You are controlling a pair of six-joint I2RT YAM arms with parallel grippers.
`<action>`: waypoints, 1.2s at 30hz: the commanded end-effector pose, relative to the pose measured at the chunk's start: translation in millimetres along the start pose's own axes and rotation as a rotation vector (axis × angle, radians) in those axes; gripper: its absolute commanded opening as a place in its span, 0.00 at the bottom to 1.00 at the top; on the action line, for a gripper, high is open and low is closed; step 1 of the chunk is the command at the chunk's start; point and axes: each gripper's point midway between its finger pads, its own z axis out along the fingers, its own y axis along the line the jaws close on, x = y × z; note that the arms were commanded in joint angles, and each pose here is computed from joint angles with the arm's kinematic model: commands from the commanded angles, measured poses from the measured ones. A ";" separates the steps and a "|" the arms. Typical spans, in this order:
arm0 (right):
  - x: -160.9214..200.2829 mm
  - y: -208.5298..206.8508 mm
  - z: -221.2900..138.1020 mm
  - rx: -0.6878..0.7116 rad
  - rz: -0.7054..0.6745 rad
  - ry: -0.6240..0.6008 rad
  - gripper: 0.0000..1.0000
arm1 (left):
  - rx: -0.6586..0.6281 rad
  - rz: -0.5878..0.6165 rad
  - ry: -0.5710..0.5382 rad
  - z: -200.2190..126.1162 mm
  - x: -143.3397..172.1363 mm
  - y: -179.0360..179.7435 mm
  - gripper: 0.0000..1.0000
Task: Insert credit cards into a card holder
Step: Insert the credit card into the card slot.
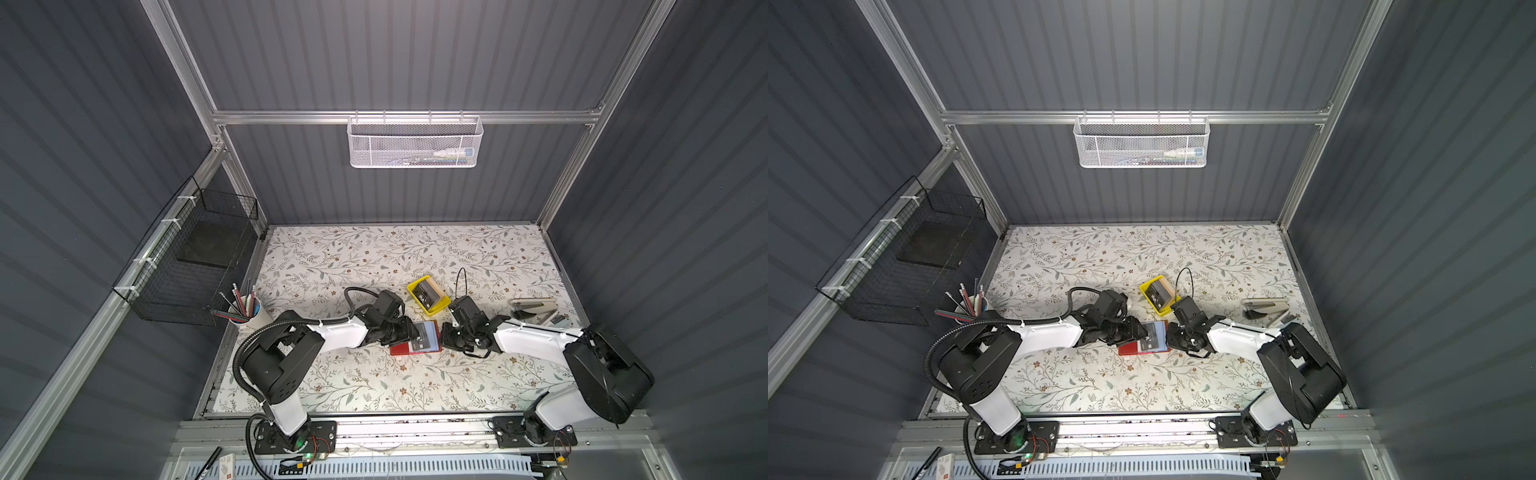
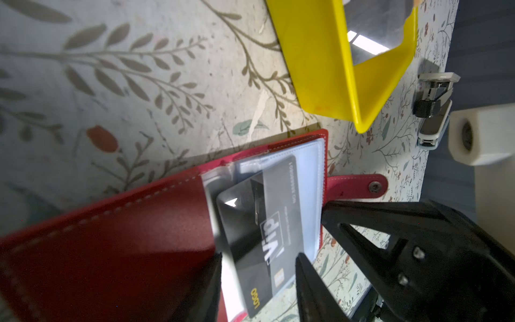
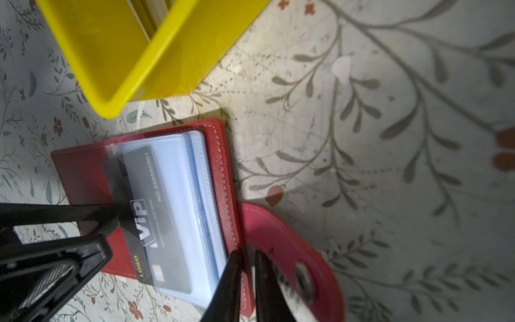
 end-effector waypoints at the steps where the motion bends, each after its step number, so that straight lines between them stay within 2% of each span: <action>1: 6.0 -6.6 4.6 0.022 -0.010 0.026 0.15 | 0.007 -0.001 0.024 5.1 0.3 -5.6 0.45; 9: 7.8 -8.0 5.3 0.026 -0.012 0.031 0.15 | 0.014 -0.002 0.017 8.7 -4.2 -8.9 0.45; 15: 7.8 -8.1 6.6 0.028 -0.011 0.033 0.14 | 0.071 -0.001 0.043 9.8 -0.9 -19.8 0.45; 36: 7.6 -5.6 8.5 0.025 -0.016 0.044 0.14 | 0.092 0.023 0.055 12.3 2.8 -27.2 0.44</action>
